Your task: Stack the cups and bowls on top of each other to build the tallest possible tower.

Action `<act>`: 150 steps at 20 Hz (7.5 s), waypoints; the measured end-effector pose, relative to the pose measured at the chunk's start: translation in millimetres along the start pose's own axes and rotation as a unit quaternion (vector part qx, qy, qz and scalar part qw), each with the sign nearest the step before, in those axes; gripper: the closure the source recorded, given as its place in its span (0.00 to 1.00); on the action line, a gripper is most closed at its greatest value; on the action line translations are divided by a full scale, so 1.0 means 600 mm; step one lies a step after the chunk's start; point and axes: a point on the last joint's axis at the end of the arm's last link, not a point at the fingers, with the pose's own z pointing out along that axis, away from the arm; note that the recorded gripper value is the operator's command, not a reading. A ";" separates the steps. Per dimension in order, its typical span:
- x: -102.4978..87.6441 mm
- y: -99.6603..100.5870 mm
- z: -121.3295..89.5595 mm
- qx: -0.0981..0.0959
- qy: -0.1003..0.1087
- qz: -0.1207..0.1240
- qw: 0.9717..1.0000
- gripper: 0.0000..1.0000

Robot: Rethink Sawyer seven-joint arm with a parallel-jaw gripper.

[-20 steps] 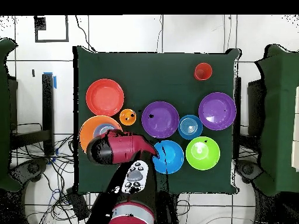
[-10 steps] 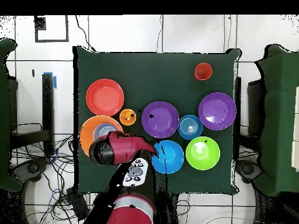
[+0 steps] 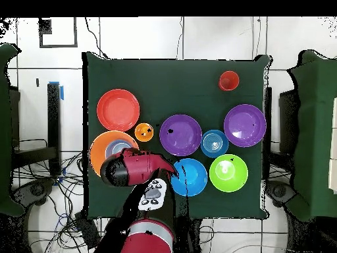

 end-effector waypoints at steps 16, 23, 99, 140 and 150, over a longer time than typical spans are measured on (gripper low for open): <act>-0.002 0.001 -0.002 -0.002 -0.001 0.001 1.000 0.00; -0.002 0.001 -0.002 -0.002 -0.001 0.001 1.000 0.00; -0.056 -0.081 -0.058 -0.023 -0.042 -0.013 0.999 1.00; 0.039 -0.015 -0.094 -0.024 -0.014 -0.059 0.998 0.00; 0.046 -0.016 -0.093 -0.023 -0.010 -0.060 0.998 0.00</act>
